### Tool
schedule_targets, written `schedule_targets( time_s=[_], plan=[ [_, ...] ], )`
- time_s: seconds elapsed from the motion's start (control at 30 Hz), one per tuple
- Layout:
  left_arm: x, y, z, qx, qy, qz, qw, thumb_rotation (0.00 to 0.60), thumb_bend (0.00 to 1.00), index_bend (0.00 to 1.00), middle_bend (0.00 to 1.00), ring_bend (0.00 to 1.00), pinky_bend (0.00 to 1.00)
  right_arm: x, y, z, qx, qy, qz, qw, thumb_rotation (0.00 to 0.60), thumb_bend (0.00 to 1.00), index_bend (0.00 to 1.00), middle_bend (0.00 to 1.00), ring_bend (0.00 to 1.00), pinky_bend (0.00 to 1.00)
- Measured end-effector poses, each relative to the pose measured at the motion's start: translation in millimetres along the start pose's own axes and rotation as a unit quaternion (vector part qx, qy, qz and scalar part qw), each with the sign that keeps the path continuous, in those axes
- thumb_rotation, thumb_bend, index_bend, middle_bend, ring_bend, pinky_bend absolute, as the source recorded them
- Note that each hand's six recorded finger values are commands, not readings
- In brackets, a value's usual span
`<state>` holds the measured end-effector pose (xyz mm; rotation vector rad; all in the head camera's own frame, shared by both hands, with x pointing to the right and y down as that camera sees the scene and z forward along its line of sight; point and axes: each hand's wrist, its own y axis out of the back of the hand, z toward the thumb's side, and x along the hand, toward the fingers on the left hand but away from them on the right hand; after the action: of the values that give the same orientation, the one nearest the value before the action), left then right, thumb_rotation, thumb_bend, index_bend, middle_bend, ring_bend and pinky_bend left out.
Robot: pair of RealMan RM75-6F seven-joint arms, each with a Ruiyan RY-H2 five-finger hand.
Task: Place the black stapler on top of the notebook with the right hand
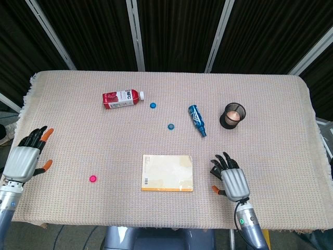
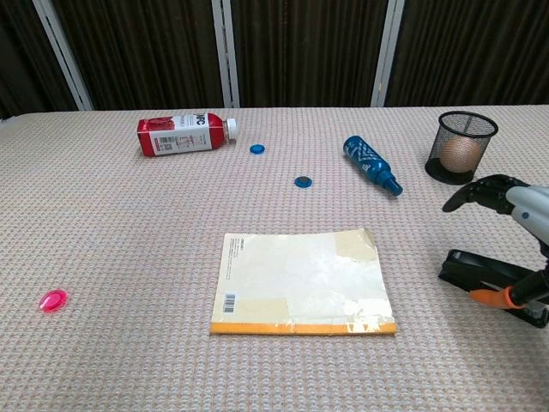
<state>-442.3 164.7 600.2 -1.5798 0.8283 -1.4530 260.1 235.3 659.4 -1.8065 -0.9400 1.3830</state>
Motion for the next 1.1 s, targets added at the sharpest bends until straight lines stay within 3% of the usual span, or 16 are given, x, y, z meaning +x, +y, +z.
schedule_targets(
  time_s=[0.37, 0.6, 0.7, 0.87, 1.1],
  plan=[
    [5.3, -9.8, 7.2, 0.015, -0.003, -0.016, 0.9998, 0.6, 0.3, 0.06, 0.0, 0.04, 0.21, -9.7, -14.3, -51.7, -0.053, -0.033, 0.019, 0.9979, 0.6, 0.1, 0.22, 0.14, 0.05, 0.23],
    [4.8, -8.2, 6.5, 0.01, -0.002, -0.014, 0.9998, 0.6, 0.3, 0.05, 0.0, 0.04, 0.21, -11.7, -29.5, -52.1, -0.065, -0.03, 0.029, 0.997, 0.6, 0.1, 0.22, 0.15, 0.07, 0.23],
    [3.6, -6.2, 5.5, 0.007, -0.002, -0.01, 0.9999, 0.6, 0.3, 0.05, 0.0, 0.04, 0.21, -12.6, -32.5, -52.9, -0.069, -0.032, 0.03, 0.9967, 0.6, 0.1, 0.29, 0.18, 0.11, 0.29],
    [4.7, -7.4, 5.9, 0.009, -0.004, -0.013, 0.9999, 0.6, 0.3, 0.05, 0.0, 0.04, 0.21, -16.2, -38.3, -54.0, -0.074, -0.034, 0.032, 0.9962, 0.6, 0.1, 0.49, 0.37, 0.32, 0.51],
    [5.5, -7.3, 5.5, 0.008, -0.004, -0.013, 0.9999, 0.6, 0.3, 0.05, 0.0, 0.04, 0.21, -19.6, -40.7, -56.6, -0.062, -0.04, 0.031, 0.9968, 0.6, 0.12, 0.64, 0.47, 0.44, 0.61]
  ],
)
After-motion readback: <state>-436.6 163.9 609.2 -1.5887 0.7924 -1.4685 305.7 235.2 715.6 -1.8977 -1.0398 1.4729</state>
